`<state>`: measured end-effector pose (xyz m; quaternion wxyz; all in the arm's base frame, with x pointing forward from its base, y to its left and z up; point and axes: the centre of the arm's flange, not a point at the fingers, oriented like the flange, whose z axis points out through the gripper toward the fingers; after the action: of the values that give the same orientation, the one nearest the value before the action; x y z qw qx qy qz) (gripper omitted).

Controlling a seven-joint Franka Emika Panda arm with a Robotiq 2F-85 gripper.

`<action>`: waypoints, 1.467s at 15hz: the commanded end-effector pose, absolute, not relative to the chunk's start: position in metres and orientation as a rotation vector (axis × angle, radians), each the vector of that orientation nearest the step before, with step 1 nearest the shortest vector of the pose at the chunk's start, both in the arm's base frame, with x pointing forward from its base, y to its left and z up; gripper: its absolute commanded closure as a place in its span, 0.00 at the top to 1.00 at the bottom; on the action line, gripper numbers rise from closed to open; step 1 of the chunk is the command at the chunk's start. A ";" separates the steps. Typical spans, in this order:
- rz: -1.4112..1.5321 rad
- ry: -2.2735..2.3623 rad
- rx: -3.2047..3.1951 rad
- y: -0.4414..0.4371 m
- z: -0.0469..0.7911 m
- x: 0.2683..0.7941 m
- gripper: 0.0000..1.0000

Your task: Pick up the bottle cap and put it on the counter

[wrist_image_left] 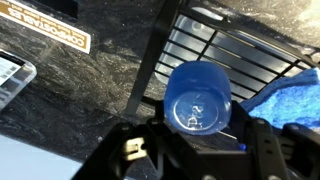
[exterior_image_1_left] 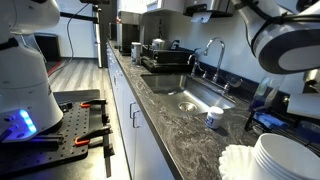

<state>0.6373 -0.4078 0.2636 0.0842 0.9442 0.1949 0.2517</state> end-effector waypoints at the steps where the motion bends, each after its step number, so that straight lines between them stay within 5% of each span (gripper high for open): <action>1: 0.685 0.603 2.810 -0.384 0.285 0.603 0.38; 15: 0.611 0.592 2.928 -0.335 0.312 0.537 0.38; 16: 0.595 0.602 2.908 -0.343 0.296 0.553 0.63; 22: 0.609 0.576 2.920 -0.341 0.300 0.549 0.63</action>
<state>0.5490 -0.3411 0.3004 0.0518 0.9599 0.1892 0.2001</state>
